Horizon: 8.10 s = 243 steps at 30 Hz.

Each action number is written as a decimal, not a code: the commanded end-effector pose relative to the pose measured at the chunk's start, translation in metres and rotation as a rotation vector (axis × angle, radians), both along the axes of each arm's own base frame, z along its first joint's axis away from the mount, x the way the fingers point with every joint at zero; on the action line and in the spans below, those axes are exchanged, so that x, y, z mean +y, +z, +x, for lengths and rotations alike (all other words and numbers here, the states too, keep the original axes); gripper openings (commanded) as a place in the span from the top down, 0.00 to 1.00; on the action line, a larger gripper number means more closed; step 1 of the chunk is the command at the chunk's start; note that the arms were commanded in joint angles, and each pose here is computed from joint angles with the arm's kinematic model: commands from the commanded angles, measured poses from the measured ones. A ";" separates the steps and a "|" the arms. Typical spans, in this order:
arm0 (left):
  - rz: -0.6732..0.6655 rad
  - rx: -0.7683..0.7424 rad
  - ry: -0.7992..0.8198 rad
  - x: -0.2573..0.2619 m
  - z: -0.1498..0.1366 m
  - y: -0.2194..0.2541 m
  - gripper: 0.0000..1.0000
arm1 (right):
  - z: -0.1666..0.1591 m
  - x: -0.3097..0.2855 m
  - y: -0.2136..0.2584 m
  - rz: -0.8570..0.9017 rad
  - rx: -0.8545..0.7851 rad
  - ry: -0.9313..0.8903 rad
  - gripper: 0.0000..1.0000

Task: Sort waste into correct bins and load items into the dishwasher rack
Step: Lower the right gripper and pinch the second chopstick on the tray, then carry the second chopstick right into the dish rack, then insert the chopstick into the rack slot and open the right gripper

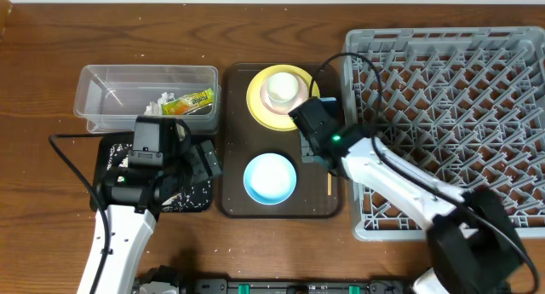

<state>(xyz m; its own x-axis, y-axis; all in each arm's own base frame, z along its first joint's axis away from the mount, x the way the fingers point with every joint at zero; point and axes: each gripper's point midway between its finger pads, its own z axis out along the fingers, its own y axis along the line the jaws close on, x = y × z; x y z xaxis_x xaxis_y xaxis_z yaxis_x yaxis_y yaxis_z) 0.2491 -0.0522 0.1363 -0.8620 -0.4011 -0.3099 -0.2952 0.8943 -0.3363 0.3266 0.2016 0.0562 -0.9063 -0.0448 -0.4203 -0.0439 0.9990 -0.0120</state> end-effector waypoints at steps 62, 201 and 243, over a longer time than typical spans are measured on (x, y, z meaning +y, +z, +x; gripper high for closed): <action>-0.007 -0.014 -0.005 -0.001 0.003 0.006 0.04 | -0.025 0.006 -0.058 0.070 0.212 -0.079 0.43; -0.007 -0.013 -0.005 -0.001 0.003 0.006 0.04 | 0.007 -0.065 0.087 0.217 0.009 0.054 0.66; -0.007 -0.014 -0.005 -0.001 0.003 0.006 0.04 | -0.016 -0.070 0.028 0.129 0.110 0.038 0.83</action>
<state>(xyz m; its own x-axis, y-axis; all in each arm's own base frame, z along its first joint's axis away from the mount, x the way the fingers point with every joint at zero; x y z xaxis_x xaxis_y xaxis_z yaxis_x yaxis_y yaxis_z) 0.2491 -0.0522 0.1363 -0.8620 -0.4011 -0.3099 -0.2952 0.8943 -0.3363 0.3154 0.1265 0.0966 -0.9378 -0.0136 -0.3468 -0.0668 0.9876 0.1418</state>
